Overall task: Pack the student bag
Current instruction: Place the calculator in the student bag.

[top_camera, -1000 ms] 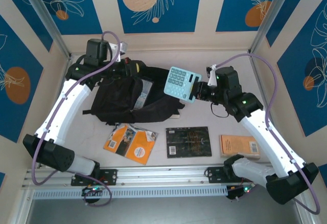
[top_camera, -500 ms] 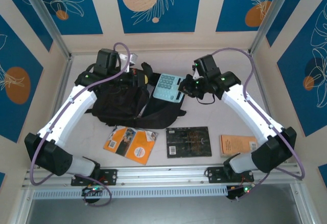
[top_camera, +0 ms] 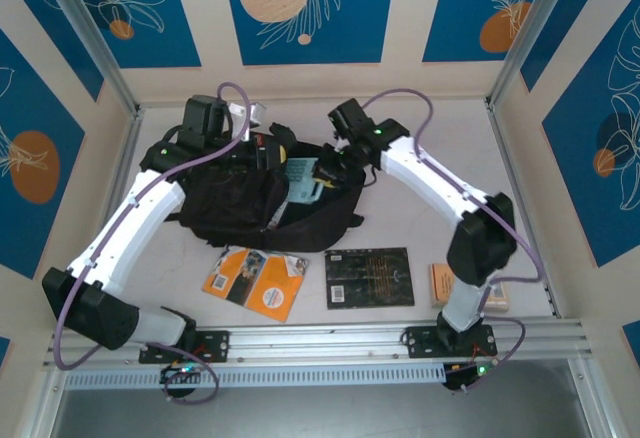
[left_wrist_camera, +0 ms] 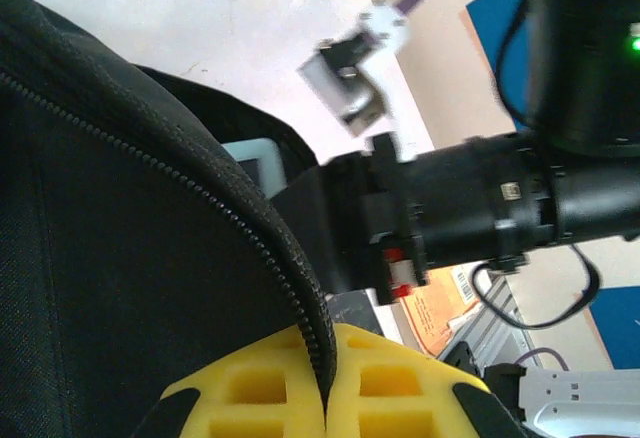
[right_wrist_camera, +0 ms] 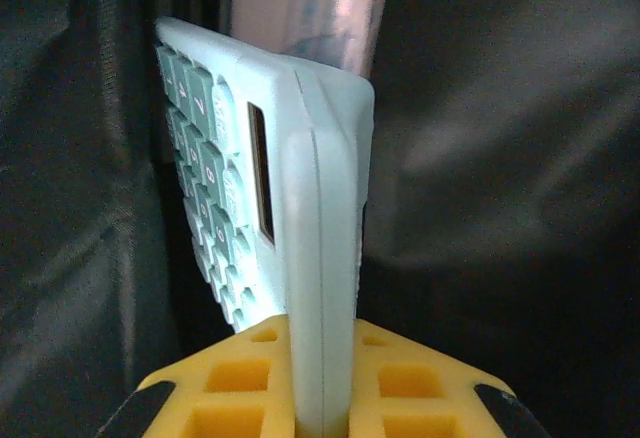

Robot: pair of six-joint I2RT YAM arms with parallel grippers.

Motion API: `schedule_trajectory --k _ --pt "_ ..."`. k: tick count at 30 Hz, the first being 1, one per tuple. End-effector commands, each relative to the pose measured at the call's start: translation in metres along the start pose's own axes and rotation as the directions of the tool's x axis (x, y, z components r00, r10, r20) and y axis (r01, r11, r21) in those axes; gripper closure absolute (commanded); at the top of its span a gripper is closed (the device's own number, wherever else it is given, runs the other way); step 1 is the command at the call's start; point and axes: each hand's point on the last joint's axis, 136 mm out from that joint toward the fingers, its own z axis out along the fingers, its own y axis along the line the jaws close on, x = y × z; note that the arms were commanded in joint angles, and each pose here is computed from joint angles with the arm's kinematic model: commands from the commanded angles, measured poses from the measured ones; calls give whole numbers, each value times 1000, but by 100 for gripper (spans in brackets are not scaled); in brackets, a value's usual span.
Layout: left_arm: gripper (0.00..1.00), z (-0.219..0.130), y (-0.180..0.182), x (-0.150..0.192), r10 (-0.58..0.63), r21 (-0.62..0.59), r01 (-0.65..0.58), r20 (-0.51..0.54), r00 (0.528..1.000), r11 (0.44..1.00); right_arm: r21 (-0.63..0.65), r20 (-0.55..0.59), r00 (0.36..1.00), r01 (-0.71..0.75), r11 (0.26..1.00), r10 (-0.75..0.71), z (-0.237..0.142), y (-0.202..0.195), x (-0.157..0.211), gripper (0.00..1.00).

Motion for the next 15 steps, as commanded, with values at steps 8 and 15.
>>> schedule_trajectory --k 8,15 --pt "100 -23 -40 -48 132 51 -142 167 977 989 -188 -115 989 -111 976 90 58 60 0 100" --pt "100 -21 -45 -59 141 58 -154 181 973 986 -229 -78 990 -129 965 114 106 84 -15 93"
